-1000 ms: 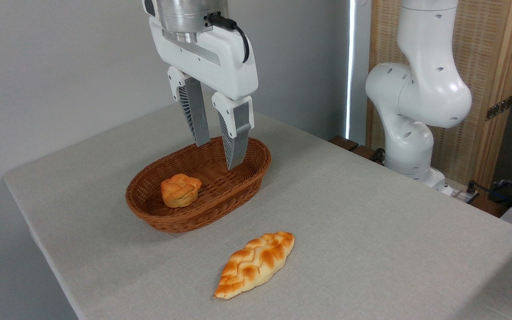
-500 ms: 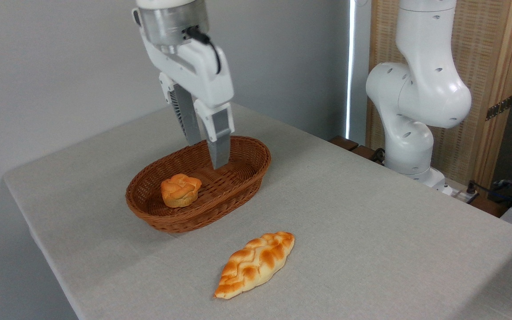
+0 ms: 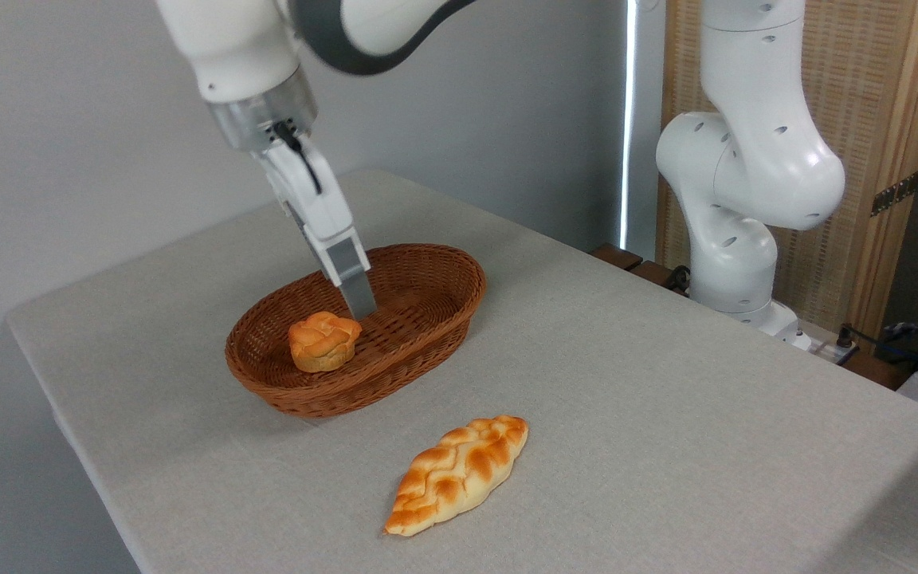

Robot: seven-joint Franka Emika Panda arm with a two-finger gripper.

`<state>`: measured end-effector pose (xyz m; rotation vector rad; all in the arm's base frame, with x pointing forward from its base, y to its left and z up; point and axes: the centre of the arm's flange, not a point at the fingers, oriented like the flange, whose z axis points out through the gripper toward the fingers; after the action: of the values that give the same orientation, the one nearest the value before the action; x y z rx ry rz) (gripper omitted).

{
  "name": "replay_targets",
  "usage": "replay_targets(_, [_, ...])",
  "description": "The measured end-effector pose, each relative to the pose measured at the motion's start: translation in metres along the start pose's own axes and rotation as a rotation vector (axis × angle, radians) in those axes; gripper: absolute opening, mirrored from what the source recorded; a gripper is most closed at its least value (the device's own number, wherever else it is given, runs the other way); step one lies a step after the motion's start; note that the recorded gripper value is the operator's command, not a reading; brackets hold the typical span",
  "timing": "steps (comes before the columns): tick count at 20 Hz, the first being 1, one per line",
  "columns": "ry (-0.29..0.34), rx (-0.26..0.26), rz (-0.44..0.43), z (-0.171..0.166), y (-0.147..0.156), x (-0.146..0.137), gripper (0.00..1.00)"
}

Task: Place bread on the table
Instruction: 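Lower the gripper around the round bun and close on it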

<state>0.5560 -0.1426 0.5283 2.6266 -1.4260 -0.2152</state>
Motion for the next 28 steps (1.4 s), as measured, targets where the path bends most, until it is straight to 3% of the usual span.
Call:
replay_targets(4, [-0.025, -0.030, 0.006, 0.031, 0.004, 0.027, 1.00])
replay_targets(9, [-0.006, -0.027, -0.141, 0.060, 0.005, 0.059, 1.00])
replay_targets(16, [0.039, -0.010, -0.273, 0.079, 0.005, 0.084, 1.00])
replay_targets(23, [0.022, -0.023, -0.269, 0.096, 0.011, 0.095, 1.00])
replay_targets(26, [0.017, -0.026, -0.265, 0.099, 0.013, 0.097, 0.87])
replay_targets(28, [0.016, -0.026, -0.265, 0.099, 0.013, 0.097, 0.71])
